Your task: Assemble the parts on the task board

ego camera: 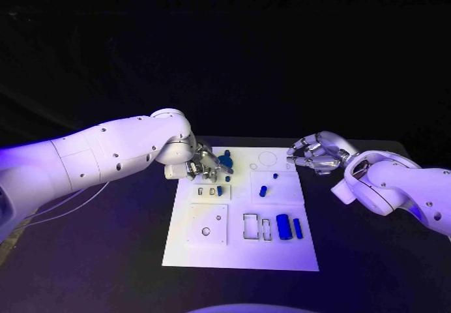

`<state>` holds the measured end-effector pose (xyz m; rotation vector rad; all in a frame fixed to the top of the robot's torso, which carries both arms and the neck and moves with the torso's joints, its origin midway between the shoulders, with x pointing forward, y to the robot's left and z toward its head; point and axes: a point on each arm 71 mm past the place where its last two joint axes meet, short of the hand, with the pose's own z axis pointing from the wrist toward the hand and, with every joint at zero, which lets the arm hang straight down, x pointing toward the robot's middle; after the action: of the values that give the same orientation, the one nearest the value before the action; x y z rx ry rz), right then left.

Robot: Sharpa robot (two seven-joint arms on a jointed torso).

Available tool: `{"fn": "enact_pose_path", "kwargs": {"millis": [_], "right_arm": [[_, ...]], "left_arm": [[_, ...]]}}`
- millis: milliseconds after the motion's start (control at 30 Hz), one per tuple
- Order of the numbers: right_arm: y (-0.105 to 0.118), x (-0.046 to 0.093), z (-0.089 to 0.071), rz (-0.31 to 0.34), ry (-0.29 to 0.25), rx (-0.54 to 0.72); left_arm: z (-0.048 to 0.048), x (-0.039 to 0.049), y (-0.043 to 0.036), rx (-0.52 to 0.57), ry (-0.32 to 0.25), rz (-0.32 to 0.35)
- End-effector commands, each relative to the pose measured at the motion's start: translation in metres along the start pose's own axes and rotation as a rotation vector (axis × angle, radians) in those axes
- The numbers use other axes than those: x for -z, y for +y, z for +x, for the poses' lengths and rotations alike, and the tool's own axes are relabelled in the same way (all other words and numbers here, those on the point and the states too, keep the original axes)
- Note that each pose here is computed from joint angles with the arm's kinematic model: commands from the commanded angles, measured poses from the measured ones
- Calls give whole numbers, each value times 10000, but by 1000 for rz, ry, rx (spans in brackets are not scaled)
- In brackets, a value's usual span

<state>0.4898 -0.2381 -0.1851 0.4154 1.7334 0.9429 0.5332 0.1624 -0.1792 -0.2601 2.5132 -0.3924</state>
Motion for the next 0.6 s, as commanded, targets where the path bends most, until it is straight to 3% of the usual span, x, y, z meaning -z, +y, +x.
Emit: {"fn": "enact_pose_path", "kwargs": {"millis": [33, 600], "right_arm": [[1, -1, 22, -4, 16, 4], [-8, -7, 42, 0, 16, 4]], "left_arm": [[5, 2, -6, -55, 20, -25], [68, -75, 15, -85, 75, -54]]}}
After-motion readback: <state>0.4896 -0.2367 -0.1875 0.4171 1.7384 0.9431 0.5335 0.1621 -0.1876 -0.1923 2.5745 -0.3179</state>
